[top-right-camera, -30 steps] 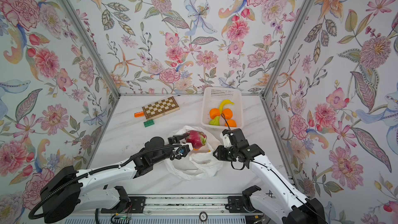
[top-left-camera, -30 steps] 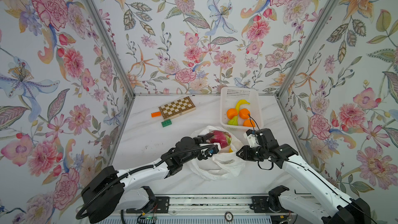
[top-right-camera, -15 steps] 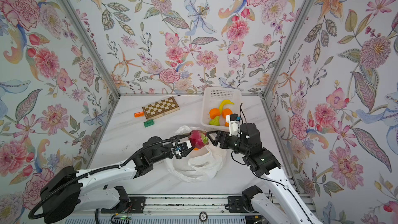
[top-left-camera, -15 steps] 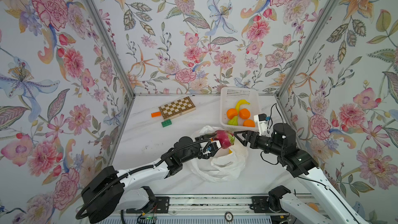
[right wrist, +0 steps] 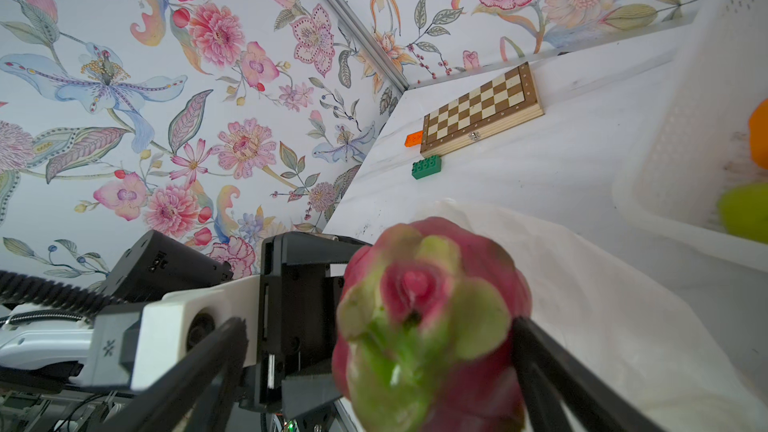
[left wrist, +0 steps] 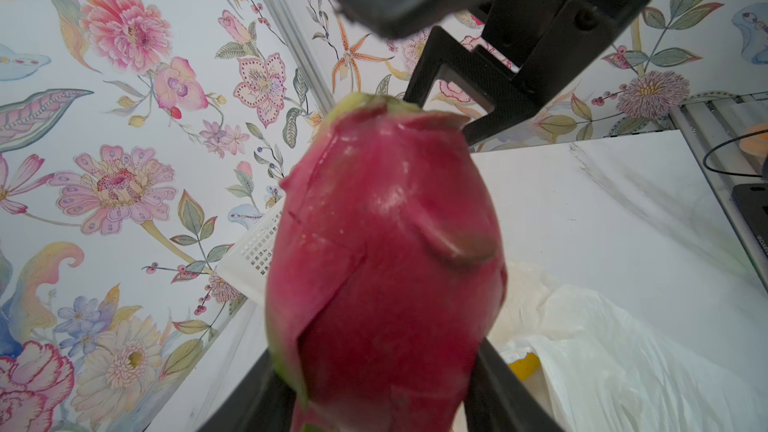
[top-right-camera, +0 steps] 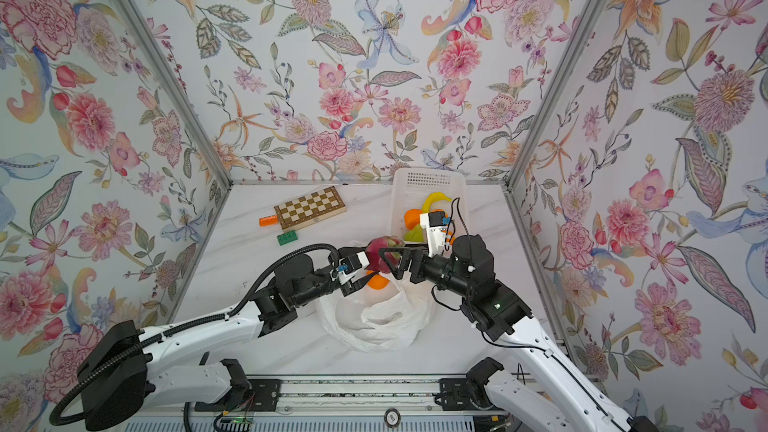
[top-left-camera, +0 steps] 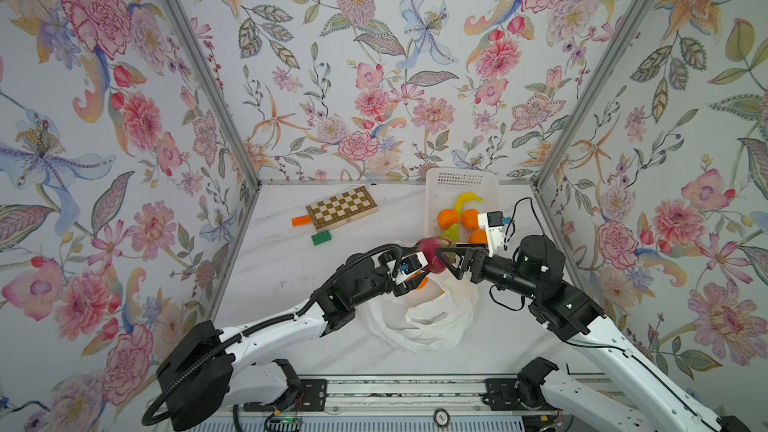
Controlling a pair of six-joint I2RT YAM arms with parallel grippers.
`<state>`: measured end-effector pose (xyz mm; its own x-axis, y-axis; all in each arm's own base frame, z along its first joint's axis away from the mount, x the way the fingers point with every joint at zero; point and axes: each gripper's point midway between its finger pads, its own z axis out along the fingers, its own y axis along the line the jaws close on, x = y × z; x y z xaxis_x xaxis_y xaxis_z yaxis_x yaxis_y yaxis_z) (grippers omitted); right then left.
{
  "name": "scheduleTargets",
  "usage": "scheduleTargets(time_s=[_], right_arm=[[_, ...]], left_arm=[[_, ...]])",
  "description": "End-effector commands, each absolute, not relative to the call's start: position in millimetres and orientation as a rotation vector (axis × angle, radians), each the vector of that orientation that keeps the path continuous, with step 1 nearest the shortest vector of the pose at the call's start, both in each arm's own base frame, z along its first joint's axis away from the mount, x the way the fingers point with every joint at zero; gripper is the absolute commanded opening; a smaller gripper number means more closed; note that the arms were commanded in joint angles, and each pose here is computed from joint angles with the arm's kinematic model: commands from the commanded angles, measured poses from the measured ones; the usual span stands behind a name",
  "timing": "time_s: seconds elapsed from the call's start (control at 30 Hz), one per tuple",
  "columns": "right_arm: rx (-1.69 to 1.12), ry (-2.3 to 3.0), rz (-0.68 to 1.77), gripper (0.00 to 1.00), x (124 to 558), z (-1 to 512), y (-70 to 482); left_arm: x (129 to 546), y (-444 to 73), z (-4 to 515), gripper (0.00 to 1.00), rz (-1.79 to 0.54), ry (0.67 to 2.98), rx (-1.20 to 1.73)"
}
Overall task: Untie the knot of the plastic bag and take out the fruit
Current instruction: 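Close the right gripper on the dragon fruit held by the left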
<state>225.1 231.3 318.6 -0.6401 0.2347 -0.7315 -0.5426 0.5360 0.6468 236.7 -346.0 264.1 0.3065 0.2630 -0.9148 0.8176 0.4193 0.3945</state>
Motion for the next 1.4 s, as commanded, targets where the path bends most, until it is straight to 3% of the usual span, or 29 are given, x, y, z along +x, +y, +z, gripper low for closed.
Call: scheduleTargets(time_s=[0.0,0.53,0.87,0.97,1.07,1.17,1.37], right_arm=[[-0.320,1.923,1.205,0.99,222,327,244],[-0.283,2.073,0.961,0.99,234,287,227],[-0.336,1.993,1.276,0.99,220,305,258],[-0.342,2.013,1.253,0.91,222,302,257],[-0.339,2.009,1.250,0.77,222,302,257],[-0.305,2.001,1.220,0.67,226,303,252],[-0.259,1.955,1.178,0.56,234,319,240]], left_arm=[[226,-355,308,0.44,-0.567,1.141,1.092],[227,-353,311,0.44,-0.506,1.137,1.117],[218,-360,322,0.44,-0.549,1.086,1.133],[217,-363,321,0.44,-0.547,1.088,1.147],[217,-364,318,0.45,-0.539,1.092,1.162],[216,-364,318,0.49,-0.540,1.091,1.159],[214,-360,323,0.80,-0.543,1.104,1.138]])
